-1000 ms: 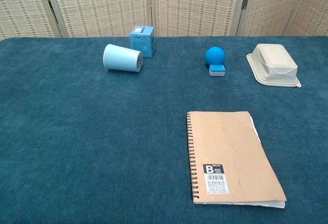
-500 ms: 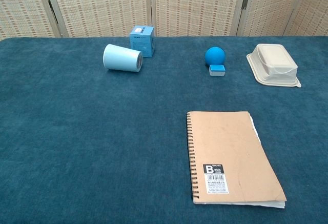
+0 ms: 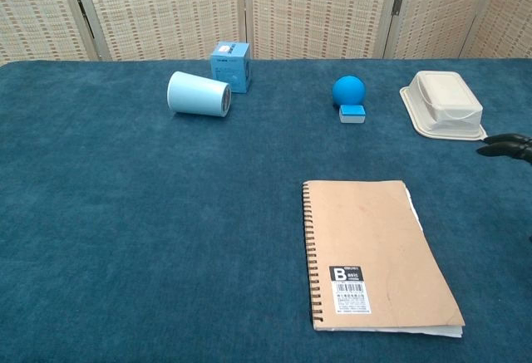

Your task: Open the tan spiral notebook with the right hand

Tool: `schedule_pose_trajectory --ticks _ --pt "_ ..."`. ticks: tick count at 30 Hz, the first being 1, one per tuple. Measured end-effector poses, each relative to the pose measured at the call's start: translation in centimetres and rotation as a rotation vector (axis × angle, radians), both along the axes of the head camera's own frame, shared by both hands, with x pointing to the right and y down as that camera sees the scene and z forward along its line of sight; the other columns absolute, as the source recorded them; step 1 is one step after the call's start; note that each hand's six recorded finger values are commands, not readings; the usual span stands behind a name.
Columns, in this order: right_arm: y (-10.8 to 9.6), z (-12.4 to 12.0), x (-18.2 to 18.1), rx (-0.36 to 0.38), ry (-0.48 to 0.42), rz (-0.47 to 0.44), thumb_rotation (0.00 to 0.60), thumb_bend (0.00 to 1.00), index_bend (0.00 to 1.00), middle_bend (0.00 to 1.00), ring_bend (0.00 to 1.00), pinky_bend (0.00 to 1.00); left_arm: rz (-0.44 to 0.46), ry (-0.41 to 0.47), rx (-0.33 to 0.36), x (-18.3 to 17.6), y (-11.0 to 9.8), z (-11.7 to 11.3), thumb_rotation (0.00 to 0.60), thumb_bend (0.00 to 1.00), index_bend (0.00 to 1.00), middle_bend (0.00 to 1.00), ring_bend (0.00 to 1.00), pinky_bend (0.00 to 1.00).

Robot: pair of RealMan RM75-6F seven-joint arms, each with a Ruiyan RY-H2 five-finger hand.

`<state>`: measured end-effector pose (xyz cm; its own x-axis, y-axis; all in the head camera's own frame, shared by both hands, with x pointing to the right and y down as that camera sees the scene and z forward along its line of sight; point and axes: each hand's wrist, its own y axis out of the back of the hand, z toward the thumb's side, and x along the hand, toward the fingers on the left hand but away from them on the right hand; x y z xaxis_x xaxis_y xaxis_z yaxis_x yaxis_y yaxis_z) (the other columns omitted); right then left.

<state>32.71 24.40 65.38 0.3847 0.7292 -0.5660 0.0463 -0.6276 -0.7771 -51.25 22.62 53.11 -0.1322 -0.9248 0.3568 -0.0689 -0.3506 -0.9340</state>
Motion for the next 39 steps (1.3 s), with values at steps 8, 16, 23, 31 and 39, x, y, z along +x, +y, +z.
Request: schedule_pose_trajectory --ticks 8,16,23,31,39 --pt "-0.3 1.4 -3.1 0.029 0.017 -0.047 0.600 0.35 0.00 0.00 0.00 0.00 -0.064 -0.036 0.013 -1.5 -0.3 -0.2 0.600 0.27 0.08 0.04 0.06 0.14" --pt "-0.8 2.4 -4.2 0.029 0.089 -0.076 0.600 0.34 0.00 0.00 0.00 0.00 -0.077 0.003 0.025 -2.0 -0.3 -0.6 0.600 0.27 0.08 0.04 0.06 0.14" --pt "-1.1 3.8 -6.0 -0.002 0.083 -0.100 0.600 0.31 0.00 0.00 0.00 0.00 -0.106 0.046 0.037 -2.5 -0.3 -1.0 0.600 0.27 0.09 0.04 0.06 0.14" --pt "-1.0 4.9 -7.4 -0.012 0.070 -0.119 0.600 0.31 0.00 0.00 0.00 0.00 -0.149 0.030 0.035 -3.6 -0.4 -1.2 0.600 0.27 0.09 0.04 0.06 0.14" --pt "-0.9 5.2 -7.3 -0.018 0.084 -0.116 0.600 0.31 0.00 0.00 0.00 0.00 -0.153 0.025 0.030 -3.7 -0.4 -1.3 0.600 0.27 0.09 0.04 0.06 0.14"
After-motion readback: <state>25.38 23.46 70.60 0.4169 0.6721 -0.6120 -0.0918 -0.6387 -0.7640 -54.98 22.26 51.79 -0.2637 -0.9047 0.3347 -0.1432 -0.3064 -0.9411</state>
